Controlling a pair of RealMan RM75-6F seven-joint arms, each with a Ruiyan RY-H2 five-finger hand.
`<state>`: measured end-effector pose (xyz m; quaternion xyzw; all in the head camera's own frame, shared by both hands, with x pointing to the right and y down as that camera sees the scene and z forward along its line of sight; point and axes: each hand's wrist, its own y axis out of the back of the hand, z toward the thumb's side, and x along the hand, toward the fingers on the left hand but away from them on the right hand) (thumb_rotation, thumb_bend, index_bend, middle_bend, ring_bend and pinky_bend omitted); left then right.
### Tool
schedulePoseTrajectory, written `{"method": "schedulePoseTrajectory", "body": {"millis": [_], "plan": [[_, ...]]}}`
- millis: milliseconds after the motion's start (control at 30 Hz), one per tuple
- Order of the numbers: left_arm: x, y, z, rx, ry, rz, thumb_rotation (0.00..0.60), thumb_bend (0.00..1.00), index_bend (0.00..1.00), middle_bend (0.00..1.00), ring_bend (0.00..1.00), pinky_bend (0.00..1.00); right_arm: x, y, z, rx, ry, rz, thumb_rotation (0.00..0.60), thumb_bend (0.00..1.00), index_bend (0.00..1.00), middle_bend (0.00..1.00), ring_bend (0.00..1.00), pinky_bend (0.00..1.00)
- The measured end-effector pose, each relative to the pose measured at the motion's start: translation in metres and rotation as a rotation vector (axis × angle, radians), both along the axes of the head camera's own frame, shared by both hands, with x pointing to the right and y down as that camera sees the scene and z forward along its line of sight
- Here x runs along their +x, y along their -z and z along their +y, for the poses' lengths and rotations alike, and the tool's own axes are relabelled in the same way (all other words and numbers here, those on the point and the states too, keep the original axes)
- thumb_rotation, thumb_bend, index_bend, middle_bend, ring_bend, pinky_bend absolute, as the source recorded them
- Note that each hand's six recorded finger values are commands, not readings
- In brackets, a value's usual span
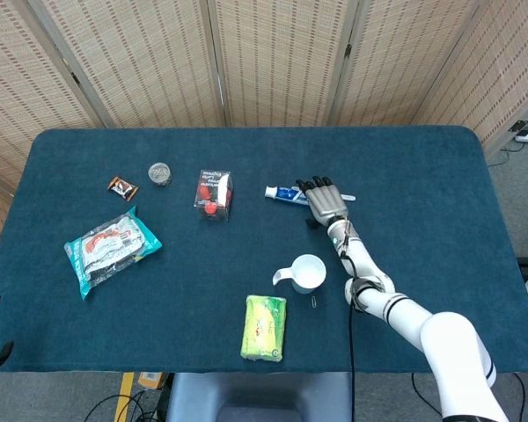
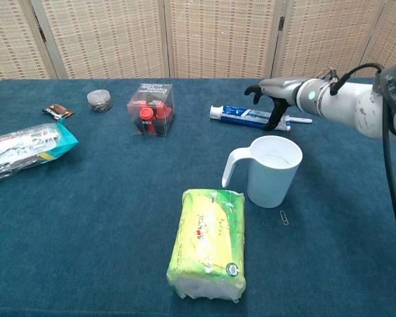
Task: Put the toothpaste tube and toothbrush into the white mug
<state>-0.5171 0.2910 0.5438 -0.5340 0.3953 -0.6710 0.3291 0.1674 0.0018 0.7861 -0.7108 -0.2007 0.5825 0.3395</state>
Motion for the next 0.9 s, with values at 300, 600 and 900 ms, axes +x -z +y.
{"method": "schedulePoseTrajectory", "body": {"millis": [300, 600, 900], "plan": [[0.000, 0.000, 0.000, -0.004, 0.002, -0.005, 0.600, 0.31, 0.19, 0.05, 0.04, 0.13, 0.001, -0.012, 0.000, -0.009, 0.015, 0.070, 0.600, 0.26, 0.03, 0.22, 0.05, 0.09], [-0.002, 0.000, 0.003, -0.012, 0.010, -0.011, 0.600, 0.31, 0.19, 0.05, 0.04, 0.13, 0.001, -0.017, -0.003, 0.000, -0.006, 0.087, 0.600, 0.26, 0.05, 0.25, 0.05, 0.09], [-0.003, -0.001, 0.004, -0.019, 0.012, -0.014, 0.600, 0.31, 0.19, 0.05, 0.04, 0.13, -0.004, -0.019, 0.001, 0.041, -0.003, 0.097, 0.600, 0.20, 0.13, 0.31, 0.06, 0.09]]}}
